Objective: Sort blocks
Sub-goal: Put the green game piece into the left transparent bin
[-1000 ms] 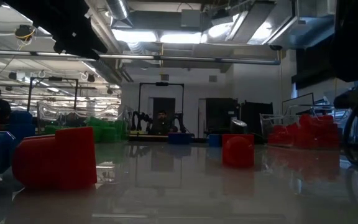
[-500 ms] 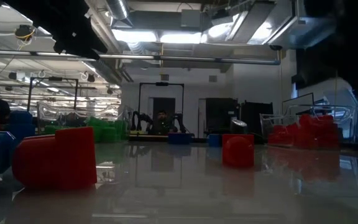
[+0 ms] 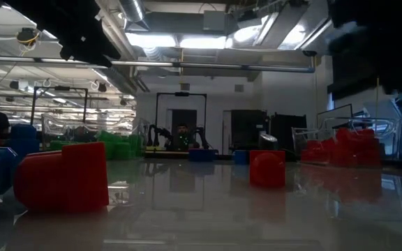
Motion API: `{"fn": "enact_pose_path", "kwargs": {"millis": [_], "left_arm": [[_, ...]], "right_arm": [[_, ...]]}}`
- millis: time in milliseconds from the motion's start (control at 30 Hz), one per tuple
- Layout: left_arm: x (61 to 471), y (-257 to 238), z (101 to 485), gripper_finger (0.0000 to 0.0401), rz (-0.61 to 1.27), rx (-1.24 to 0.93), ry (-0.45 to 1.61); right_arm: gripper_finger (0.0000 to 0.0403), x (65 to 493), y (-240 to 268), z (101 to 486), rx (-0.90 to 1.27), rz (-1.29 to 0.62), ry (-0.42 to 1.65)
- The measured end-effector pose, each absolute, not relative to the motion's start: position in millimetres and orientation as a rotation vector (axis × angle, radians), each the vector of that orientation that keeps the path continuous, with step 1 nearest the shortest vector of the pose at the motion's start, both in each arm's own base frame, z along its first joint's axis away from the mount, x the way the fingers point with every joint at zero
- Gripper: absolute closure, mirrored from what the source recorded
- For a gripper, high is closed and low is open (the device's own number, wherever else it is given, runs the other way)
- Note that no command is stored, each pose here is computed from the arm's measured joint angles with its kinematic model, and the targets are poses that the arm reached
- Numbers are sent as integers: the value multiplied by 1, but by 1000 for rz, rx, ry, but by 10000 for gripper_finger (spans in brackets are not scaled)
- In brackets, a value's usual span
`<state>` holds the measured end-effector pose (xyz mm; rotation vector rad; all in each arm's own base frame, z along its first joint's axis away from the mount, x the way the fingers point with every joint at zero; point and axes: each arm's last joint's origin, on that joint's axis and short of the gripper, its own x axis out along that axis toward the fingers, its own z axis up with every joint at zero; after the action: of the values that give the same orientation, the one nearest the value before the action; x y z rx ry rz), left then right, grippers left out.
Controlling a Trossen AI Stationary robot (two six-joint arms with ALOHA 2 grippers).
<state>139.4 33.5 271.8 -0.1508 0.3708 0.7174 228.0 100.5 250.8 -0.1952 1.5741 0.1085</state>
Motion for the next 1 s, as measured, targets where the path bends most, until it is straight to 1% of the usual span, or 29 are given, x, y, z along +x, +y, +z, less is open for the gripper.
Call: {"fn": "enact_pose_path", "kwargs": {"millis": [133,267,367,467,600,733,900,1000], "left_arm": [[139,34,272,140,719,-155,370],[139,33,272,140,718,-156,370],[139,33,272,140,718,-156,370],[139,34,272,140,719,-156,369],[139,33,272,140,719,-162,367],[139,33,272,140,720,-164,366],[139,33,272,140,720,-163,366],[139,34,272,140,720,-164,366]], "right_arm": [[270,217,108,235,-141,141,1652],[210,209,117,217,-163,186,1646],[179,206,124,203,-174,220,1605],[159,203,125,190,-182,240,1588],[147,195,121,176,-189,222,1624],[147,191,119,163,-170,211,1618],[159,189,117,151,-162,217,1585],[180,186,115,147,-169,208,1591]]}}
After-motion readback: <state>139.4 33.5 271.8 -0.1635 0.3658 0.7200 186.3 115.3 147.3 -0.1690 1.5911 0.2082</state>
